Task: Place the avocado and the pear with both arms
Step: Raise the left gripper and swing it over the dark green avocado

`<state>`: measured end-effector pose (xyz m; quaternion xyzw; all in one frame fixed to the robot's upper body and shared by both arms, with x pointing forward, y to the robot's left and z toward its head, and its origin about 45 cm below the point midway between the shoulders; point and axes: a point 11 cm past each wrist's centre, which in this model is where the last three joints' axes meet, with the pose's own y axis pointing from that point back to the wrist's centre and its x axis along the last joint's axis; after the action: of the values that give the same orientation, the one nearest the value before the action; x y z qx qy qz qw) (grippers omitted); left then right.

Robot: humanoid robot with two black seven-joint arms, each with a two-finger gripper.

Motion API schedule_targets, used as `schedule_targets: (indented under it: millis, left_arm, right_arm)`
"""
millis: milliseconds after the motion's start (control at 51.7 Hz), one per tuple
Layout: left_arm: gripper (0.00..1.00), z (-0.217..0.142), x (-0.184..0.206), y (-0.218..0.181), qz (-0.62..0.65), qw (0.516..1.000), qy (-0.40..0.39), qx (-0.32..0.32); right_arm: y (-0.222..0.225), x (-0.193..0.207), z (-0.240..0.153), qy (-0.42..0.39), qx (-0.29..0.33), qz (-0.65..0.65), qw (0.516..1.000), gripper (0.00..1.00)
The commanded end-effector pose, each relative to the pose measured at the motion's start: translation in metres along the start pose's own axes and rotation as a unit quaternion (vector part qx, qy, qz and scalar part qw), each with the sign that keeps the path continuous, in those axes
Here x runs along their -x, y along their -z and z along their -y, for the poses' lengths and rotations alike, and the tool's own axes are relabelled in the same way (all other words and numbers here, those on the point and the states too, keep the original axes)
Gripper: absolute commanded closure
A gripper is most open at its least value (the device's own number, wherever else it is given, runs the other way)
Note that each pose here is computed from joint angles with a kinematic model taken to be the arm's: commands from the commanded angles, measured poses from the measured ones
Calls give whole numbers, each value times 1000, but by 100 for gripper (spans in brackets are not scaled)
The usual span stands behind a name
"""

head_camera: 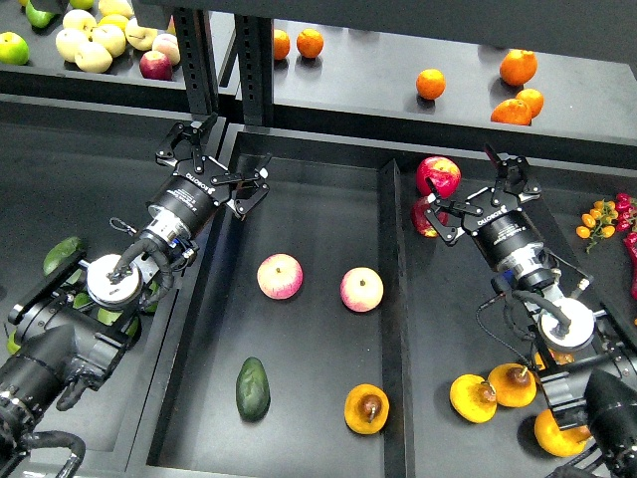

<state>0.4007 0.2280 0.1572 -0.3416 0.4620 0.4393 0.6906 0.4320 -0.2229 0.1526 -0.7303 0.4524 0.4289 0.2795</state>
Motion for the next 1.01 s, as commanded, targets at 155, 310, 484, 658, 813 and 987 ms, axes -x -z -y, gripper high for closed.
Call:
schedule_targets:
  millis: [155, 310, 484, 658, 813, 987]
  left_arm:
    - [0, 5, 3, -2, -6, 1000, 8, 2]
    - [0, 4, -2, 4, -6, 1000, -1, -9]
    - [0, 2, -8, 4, -8, 1000, -10, -12]
    - [0, 2, -6, -4, -16, 1000, -5, -14]
    - [0, 2, -2, -3, -18, 999, 2, -34]
    - [0, 3, 1, -4, -19, 999, 5, -42]
  right_arm:
    - [2, 2, 1, 2, -3, 2, 1000, 0]
    - [2, 2, 1, 3, -3, 1, 1000, 0]
    - [2, 4, 3, 5, -2, 0, 1000, 0]
    - [3, 4, 2, 5, -6, 1, 1000, 0]
    - [4, 6, 4, 9, -8, 1, 1000, 0]
    - [5, 14, 6, 21, -6, -1, 1000, 0]
